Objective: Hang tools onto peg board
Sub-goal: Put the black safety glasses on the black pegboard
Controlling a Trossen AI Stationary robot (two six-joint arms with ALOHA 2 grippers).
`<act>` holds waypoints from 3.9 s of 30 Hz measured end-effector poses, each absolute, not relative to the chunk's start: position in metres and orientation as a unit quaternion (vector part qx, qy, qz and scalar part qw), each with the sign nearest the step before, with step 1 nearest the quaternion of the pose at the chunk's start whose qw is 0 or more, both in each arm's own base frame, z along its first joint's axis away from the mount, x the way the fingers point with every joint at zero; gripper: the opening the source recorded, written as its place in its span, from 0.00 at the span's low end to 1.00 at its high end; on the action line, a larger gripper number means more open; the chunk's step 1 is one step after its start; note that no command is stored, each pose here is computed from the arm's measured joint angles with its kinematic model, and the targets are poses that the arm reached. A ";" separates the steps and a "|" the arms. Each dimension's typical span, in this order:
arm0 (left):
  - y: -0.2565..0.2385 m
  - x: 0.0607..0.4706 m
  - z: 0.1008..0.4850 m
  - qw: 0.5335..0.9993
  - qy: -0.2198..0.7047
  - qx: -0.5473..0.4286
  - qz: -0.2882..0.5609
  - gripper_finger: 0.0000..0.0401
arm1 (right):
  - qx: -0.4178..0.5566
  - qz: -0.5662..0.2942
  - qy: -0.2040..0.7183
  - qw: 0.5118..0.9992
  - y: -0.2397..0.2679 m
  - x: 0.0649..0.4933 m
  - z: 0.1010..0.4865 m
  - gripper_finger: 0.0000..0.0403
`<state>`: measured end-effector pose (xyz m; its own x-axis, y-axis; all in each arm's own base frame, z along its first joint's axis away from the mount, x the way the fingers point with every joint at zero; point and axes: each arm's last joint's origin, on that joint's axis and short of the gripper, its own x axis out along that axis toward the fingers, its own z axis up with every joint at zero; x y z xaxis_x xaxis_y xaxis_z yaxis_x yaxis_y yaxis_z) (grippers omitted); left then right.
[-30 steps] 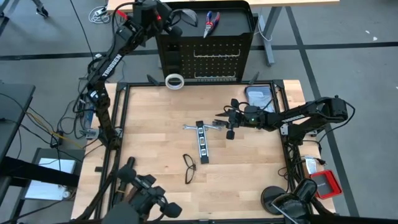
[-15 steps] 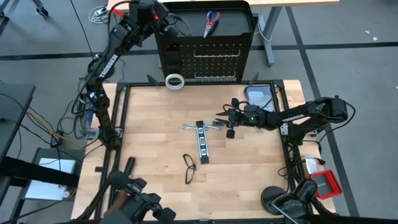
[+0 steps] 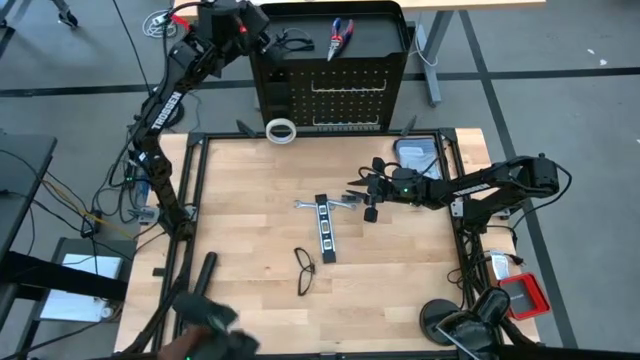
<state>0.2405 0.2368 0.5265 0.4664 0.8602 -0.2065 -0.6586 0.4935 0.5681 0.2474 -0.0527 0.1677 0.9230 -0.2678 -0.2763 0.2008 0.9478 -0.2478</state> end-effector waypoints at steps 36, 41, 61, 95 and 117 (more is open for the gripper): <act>0.077 0.323 0.257 0.832 0.528 0.168 -0.017 0.11 | -0.079 -0.025 0.311 0.947 -0.045 0.270 0.188 0.39; 0.068 0.320 0.219 0.856 0.506 0.102 -0.034 0.11 | -0.092 0.012 0.303 0.949 -0.038 0.273 0.190 0.44; -0.038 0.312 0.183 0.859 0.489 0.069 -0.138 0.11 | -0.093 0.026 0.346 0.933 -0.040 0.290 0.161 0.48; -0.052 0.302 0.151 0.908 0.399 0.118 -0.055 0.47 | -0.114 0.036 0.309 0.944 -0.024 0.294 0.171 0.48; -0.055 0.314 0.126 0.901 0.403 0.154 -0.048 0.04 | -0.108 0.035 0.310 0.944 -0.023 0.293 0.171 0.47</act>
<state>0.3136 -0.0548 0.1258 0.6708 0.0379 -0.7407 0.2099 0.9482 0.2385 0.2931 -0.0234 0.1713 0.8057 -0.0015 -0.5923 -0.1324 0.9742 -0.1826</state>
